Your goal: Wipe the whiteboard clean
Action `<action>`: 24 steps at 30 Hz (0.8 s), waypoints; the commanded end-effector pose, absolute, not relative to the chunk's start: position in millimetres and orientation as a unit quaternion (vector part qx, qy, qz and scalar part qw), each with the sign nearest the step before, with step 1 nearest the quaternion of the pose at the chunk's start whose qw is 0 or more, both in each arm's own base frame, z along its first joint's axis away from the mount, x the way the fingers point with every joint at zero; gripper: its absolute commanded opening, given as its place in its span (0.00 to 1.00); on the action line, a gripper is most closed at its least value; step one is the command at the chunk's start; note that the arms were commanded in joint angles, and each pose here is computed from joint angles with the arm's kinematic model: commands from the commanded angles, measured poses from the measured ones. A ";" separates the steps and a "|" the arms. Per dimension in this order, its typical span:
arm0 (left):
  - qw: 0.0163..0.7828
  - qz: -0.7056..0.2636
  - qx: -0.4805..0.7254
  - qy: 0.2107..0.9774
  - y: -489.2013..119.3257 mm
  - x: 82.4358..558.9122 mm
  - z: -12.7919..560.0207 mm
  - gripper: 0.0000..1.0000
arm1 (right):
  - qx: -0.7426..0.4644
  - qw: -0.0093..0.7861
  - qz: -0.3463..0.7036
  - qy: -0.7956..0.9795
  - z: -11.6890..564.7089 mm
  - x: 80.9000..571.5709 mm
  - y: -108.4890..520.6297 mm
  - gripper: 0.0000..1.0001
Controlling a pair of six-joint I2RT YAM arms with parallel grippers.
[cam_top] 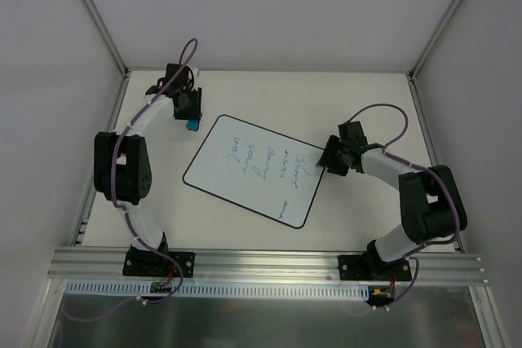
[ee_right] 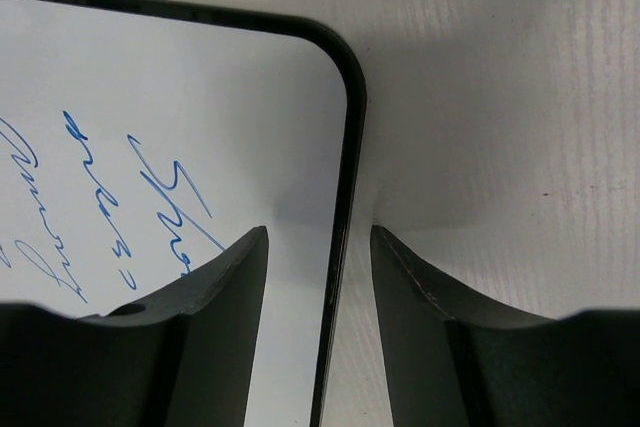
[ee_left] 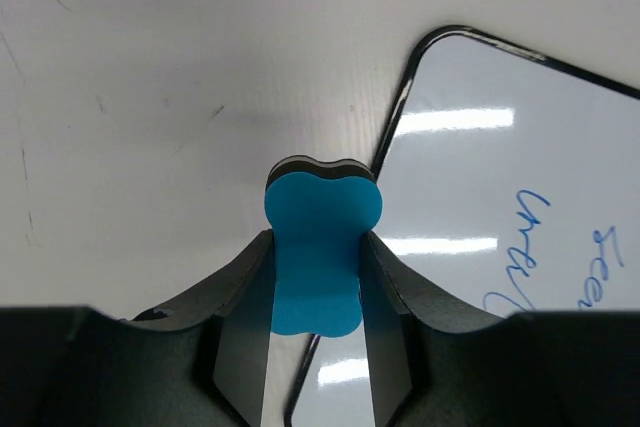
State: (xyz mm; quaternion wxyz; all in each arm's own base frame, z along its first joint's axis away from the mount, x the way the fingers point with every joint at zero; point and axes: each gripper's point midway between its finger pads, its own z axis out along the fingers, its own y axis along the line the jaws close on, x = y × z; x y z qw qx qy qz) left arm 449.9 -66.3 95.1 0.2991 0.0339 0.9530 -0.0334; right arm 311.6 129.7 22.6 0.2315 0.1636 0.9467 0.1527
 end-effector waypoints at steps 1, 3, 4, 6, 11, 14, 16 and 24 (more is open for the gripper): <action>0.308 -0.077 0.022 0.948 -88.3 433.6 119.3 0.06 | 0.178 0.223 0.135 0.949 11.4 311.7 124.1 0.49; 0.303 -0.085 0.034 0.948 -104.2 426.5 117.9 0.06 | 0.179 0.224 0.133 0.949 10.7 312.0 124.2 0.46; 0.297 -0.085 0.036 0.950 -109.6 422.5 114.1 0.06 | 0.180 0.224 0.133 0.949 10.2 311.4 124.4 0.44; 0.285 -0.092 0.052 0.953 -129.2 416.5 106.4 0.06 | 0.184 0.224 0.130 0.948 9.9 310.8 123.6 0.40; 0.258 -0.104 0.068 0.958 -162.7 411.0 87.0 0.06 | 0.194 0.217 0.129 0.948 8.3 308.3 125.0 0.23; 0.247 -0.105 0.070 0.961 -171.5 412.7 77.2 0.04 | 0.196 0.213 0.127 0.949 6.2 306.4 126.6 0.09; 0.244 -0.108 0.072 0.961 -176.7 415.4 74.7 0.02 | 0.195 0.211 0.126 0.950 5.3 306.3 127.9 0.02; 0.217 -0.089 0.077 0.969 -184.9 419.2 42.0 0.00 | 0.192 0.210 0.121 0.951 5.6 305.9 128.1 0.00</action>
